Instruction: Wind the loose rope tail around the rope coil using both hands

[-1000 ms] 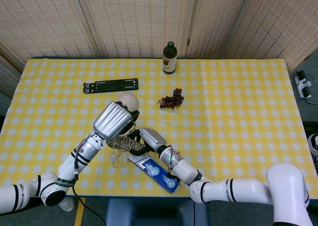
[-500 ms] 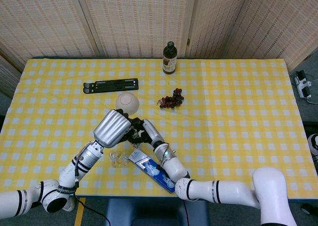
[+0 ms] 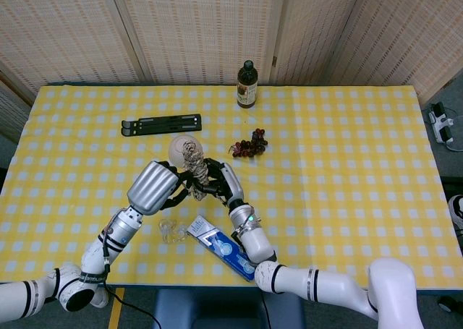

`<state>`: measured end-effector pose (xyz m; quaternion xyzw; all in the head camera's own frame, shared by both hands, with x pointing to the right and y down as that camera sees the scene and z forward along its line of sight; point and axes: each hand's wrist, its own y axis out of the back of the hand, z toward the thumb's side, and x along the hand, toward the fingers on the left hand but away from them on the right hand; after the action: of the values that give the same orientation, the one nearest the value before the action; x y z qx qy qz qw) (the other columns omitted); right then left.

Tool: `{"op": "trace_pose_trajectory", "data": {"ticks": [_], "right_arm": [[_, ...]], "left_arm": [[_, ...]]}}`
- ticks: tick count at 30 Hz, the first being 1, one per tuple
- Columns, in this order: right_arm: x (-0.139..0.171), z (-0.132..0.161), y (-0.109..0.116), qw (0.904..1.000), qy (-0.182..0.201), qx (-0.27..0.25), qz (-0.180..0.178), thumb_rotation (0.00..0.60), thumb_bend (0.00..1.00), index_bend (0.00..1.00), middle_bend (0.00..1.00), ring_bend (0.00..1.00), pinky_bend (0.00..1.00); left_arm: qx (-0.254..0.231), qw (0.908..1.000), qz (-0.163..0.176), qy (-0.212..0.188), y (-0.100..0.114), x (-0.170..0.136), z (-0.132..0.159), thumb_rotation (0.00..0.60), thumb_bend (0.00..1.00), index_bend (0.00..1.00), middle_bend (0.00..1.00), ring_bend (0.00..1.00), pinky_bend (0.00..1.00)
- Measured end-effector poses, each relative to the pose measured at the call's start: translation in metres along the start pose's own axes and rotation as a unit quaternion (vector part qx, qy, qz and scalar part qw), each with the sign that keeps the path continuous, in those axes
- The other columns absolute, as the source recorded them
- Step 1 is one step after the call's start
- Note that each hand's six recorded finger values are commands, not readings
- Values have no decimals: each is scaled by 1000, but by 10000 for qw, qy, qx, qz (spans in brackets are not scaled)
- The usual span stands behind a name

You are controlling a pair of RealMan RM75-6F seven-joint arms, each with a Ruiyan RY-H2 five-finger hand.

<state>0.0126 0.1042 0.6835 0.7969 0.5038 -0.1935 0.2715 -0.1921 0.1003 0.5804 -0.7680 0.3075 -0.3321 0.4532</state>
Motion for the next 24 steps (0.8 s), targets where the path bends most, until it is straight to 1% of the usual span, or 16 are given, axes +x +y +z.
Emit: {"op": "trace_pose_trajectory", "data": {"ticks": [2, 5, 12, 19, 24], "right_arm": [[0, 3, 3, 9998, 105, -149, -17, 600, 511, 1000, 873, 1000, 893], [0, 9, 8, 9994, 255, -241, 20, 600, 510, 1000, 873, 1000, 893], [3, 19, 22, 9984, 474, -197, 256, 600, 511, 1000, 873, 1000, 893], [14, 25, 27, 9960, 650, 246, 568, 600, 510, 1000, 873, 1000, 893], [24, 28, 30, 9911, 801, 774, 727, 600, 510, 1000, 873, 1000, 893]], "left_arm": [[-99, 9999, -25, 47, -1, -2, -3, 600, 524, 633, 880, 757, 704], [-228, 9996, -76, 130, -3, -4, -9, 600, 523, 633, 880, 758, 704], [-567, 9975, -165, 387, -6, -7, -26, 600, 524, 633, 880, 757, 704], [-686, 9954, -147, 646, -3, -9, -47, 600, 524, 633, 880, 755, 704], [-701, 9949, -125, 713, -2, -11, -53, 600, 523, 633, 880, 755, 704]]}}
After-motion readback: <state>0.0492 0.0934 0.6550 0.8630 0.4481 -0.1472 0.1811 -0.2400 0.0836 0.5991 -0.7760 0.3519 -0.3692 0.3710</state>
